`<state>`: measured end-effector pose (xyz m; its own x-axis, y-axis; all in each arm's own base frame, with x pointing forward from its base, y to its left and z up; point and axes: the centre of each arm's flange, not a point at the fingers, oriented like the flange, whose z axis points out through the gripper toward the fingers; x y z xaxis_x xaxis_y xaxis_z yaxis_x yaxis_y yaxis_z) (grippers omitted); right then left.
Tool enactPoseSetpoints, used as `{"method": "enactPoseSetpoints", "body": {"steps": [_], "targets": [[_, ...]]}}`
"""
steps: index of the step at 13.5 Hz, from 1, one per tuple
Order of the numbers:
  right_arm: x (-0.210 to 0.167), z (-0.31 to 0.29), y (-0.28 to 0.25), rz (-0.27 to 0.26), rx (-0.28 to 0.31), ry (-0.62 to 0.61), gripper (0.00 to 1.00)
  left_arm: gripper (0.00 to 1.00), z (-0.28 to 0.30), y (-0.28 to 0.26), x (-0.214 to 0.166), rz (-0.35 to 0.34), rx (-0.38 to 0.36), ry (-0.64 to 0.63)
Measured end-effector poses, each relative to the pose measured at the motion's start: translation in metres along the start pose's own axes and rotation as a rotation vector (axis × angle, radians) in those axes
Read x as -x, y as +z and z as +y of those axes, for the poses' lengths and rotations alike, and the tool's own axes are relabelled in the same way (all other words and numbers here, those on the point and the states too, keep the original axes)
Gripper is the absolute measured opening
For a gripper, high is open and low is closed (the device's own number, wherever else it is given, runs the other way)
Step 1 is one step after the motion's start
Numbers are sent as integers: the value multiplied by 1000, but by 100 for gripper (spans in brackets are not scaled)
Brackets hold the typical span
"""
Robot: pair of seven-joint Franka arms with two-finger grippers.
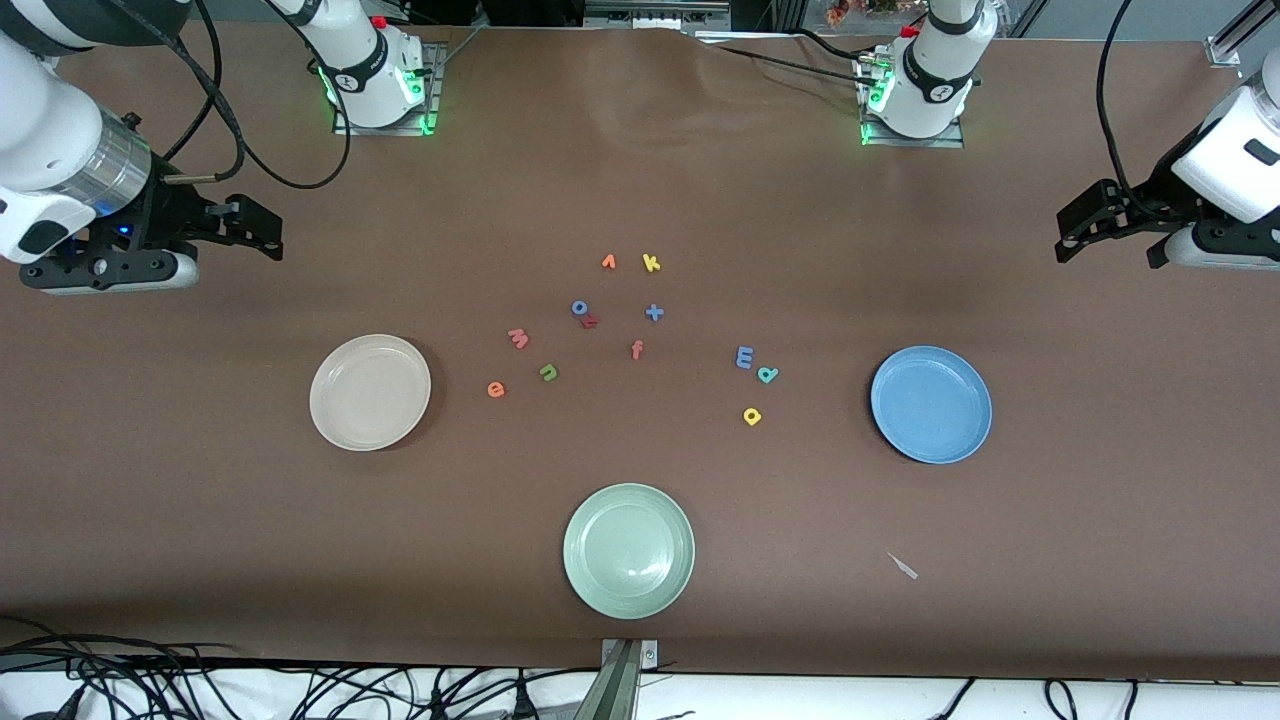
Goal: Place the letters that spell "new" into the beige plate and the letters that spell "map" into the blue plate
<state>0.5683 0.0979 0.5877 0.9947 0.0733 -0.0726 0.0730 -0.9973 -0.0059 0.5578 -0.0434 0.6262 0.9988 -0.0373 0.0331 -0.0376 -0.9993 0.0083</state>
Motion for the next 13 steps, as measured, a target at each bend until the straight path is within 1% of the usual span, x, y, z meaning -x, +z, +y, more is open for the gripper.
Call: {"method": "enactPoseSetpoints", "body": {"steps": [3, 13], "targets": [[1, 0, 1, -13, 1, 0, 100, 100, -3, 0, 0, 0, 0, -6], [2, 0, 2, -17, 3, -1, 100, 100, -3, 0, 0, 0, 0, -6]]}}
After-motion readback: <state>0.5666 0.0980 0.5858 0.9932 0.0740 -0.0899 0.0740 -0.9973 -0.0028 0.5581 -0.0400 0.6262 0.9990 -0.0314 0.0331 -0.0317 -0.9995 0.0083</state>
